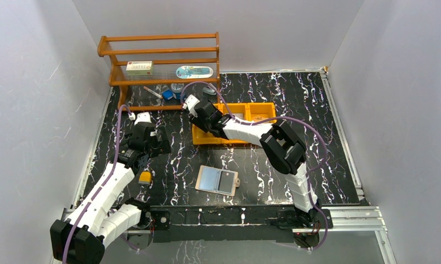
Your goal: Take the credit cards out of the card holder
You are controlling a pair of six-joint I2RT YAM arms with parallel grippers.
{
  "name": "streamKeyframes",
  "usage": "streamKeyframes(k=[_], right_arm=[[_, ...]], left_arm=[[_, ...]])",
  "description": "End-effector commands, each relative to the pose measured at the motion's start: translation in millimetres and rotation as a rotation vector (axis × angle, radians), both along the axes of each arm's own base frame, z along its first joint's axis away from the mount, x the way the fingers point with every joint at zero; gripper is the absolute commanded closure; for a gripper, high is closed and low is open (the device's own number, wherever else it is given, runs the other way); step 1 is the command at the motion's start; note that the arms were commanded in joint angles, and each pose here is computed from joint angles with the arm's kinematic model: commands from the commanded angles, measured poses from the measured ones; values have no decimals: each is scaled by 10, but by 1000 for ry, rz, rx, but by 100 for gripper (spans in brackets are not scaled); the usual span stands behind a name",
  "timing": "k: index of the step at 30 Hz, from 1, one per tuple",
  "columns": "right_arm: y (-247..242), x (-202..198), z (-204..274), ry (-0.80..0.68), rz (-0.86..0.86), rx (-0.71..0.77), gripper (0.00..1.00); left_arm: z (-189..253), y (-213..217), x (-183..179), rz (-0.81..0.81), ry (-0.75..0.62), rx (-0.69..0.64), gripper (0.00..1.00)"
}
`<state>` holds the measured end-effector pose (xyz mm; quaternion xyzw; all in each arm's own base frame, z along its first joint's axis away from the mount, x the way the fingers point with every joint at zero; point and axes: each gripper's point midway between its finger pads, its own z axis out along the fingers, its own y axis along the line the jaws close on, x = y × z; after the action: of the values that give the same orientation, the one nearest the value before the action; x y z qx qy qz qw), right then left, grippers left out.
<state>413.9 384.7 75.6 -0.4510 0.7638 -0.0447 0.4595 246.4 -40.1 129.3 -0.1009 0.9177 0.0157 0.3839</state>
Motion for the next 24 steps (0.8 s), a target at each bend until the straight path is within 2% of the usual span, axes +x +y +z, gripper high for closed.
streamKeyframes(k=[1,3,10,16,24], right_arm=[[93,-83,560,39,-111,282,32],[71,-129,512,85,-159,317,34],[135,-229,326,237,-253,389,51],[103,-176,197,287,-377,441,51],[156,-154,-91,346,-446,424,53]], left_arm=[[98,28,13,2,-23,10,2],[92,20,10,-1,-19,7,2],[78,9,14,-8,-11,7,2],[67,6,13,-9,-8,7,2],[63,2,13,-12,-6,7,2]])
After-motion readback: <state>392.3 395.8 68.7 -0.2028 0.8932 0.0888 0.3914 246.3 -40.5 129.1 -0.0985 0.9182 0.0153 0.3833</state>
